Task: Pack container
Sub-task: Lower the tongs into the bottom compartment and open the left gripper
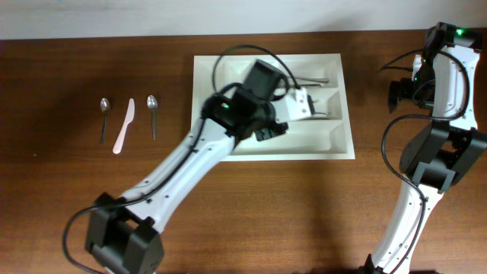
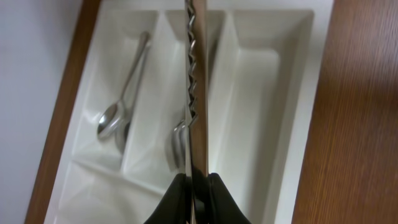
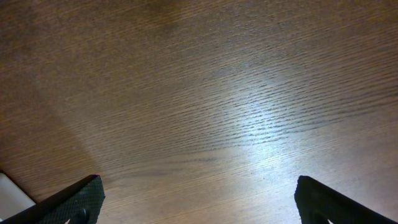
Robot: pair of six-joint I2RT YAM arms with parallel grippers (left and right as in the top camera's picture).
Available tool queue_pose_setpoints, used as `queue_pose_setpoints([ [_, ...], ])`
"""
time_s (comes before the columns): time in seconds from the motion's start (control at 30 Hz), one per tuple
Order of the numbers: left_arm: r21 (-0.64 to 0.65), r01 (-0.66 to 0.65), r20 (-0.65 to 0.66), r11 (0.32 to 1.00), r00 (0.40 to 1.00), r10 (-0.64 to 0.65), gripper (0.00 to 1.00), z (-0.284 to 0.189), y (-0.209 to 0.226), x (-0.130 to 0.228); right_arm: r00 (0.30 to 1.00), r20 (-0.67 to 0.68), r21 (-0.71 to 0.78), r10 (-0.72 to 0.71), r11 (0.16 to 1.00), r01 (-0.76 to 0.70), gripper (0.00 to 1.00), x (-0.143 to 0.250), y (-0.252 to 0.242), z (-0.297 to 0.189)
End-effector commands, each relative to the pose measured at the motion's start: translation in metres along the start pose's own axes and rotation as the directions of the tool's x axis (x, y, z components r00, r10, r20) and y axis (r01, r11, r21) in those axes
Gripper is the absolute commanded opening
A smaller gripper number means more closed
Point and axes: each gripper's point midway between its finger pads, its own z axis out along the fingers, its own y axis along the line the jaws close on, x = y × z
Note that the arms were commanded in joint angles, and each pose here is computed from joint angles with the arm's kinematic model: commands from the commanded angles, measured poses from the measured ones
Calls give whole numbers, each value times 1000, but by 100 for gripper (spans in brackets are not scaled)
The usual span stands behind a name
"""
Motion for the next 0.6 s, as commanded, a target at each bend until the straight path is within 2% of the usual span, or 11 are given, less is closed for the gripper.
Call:
queue_pose_setpoints([
  [0.0,-18,-117,-89,993,989,115,2,29,-11,4,999,44,11,11,1000,-11,99,0,-6,-19],
  [0.27,66,-128,-150,990,979,137,3,60,-38,19,999,44,11,11,1000,-11,99,0,-6,-19],
  [0.57,111,-119,-204,987,969,140,9,77,-49,37,999,44,11,11,1000,-11,99,1,-6,-19],
])
